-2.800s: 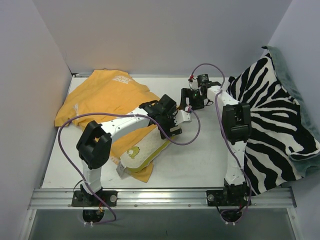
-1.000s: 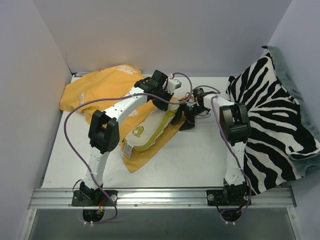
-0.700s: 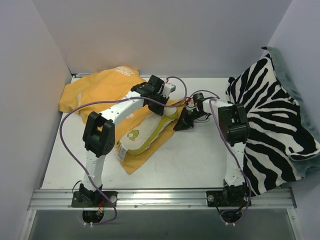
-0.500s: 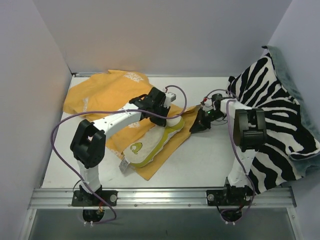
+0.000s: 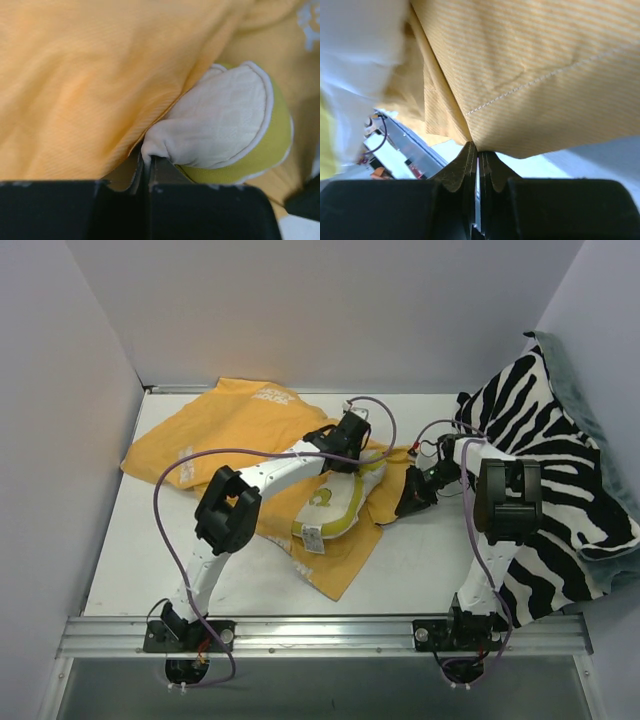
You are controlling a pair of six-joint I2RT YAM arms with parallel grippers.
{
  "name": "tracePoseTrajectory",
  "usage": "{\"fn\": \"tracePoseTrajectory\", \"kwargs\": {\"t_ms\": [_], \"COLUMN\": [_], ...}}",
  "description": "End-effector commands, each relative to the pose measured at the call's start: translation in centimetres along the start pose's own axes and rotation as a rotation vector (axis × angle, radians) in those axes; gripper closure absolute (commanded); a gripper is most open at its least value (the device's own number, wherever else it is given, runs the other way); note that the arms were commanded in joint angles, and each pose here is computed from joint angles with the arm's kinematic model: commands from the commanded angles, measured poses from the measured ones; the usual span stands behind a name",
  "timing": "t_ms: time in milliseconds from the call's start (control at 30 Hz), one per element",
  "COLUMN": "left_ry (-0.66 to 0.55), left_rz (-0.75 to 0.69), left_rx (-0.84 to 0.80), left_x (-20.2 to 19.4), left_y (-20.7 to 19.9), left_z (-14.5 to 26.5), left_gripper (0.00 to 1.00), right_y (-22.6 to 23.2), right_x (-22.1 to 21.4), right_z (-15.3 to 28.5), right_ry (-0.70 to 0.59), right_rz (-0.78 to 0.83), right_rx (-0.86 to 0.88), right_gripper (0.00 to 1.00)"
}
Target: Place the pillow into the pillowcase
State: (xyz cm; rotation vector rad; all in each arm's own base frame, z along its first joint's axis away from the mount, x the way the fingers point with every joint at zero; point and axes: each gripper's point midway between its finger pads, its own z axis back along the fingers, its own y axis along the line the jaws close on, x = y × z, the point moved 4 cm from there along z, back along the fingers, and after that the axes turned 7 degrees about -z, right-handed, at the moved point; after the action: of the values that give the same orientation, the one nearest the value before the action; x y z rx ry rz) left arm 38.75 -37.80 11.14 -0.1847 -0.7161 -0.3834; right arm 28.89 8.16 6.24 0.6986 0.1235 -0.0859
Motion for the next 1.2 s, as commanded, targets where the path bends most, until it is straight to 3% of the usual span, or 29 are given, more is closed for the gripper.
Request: {"fn": "tracePoseTrajectory", "kwargs": {"t_ms": [0, 133, 200, 233, 367, 400, 467, 600, 633, 700, 733, 833, 1033, 1167], "left_ry": [-0.045, 0.003, 0.050, 0.102, 0.140, 0.128, 0.065, -0.050, -0.050, -0.069, -0.057, -0.013, 0.085, 0.129], "left_rz": [0.060, 0.035, 0.000, -0.002, -0.139, -0.168, -0.194, -0.197, -0.202, -0.255, -0.320, -0.430, -0.571, -0.623], "left_rx": [0.574, 0.606, 0.461, 0.221, -0.393, -0.478, -0.593, -0.547, -0.503, -0.359, -0.317, -0.252, -0.438, -0.456], "left_x": [2.2, 0.2, -0.6, -1.7, -3.8, -3.8, -2.6, 0.9, 1.2, 2.1, 1.9, 1.3, -1.5, -2.2], "left_y": [17.0, 19.2, 17.7, 14.6, 5.9, 4.7, 2.7, 4.4, 5.4, 8.3, 9.3, 11.0, 8.7, 7.3], "left_z": [-1.2, 0.6, 0.8, 0.5, 6.3, 7.8, 11.8, 15.3, 15.4, 14.8, 14.4, 13.4, 12.9, 11.4], "left_gripper": [1.00, 1.00, 0.96, 0.88, 0.46, 0.33, 0.24, 0.24, 0.24, 0.25, 0.25, 0.24, 0.24, 0.23], "right_y": [-0.6, -1.2, -0.7, -0.5, 1.3, 1.7, 1.6, 1.3, 1.5, 1.4, 1.5, 1.5, 4.4, 7.1], "right_x": [-4.3, -2.7, -1.3, -0.8, 0.8, 1.2, 1.6, 2.8, 3.2, 3.1, 2.9, 1.7, -2.1, -2.6], "right_z": [3.6, 4.4, 4.8, 4.8, 4.3, 4.3, 4.1, 4.3, 4.7, 5.4, 6.1, 7.3, 8.6, 6.1], "right_ry": [0.101, 0.085, 0.058, 0.056, 0.053, 0.045, 0.048, 0.035, 0.017, 0.007, -0.013, -0.028, -0.016, 0.034], "right_rz": [-0.044, -0.049, -0.037, -0.038, 0.000, 0.017, 0.026, 0.030, 0.036, 0.032, 0.042, 0.030, -0.009, -0.044], "right_rx": [-0.064, -0.080, -0.075, -0.068, -0.053, -0.056, -0.073, -0.134, -0.148, -0.178, -0.199, -0.223, -0.053, 0.147], "right_gripper": [1.00, 1.00, 1.00, 1.00, 1.00, 1.00, 1.00, 1.00, 0.86, 0.67, 0.51, 0.35, 0.34, 0.34]}}
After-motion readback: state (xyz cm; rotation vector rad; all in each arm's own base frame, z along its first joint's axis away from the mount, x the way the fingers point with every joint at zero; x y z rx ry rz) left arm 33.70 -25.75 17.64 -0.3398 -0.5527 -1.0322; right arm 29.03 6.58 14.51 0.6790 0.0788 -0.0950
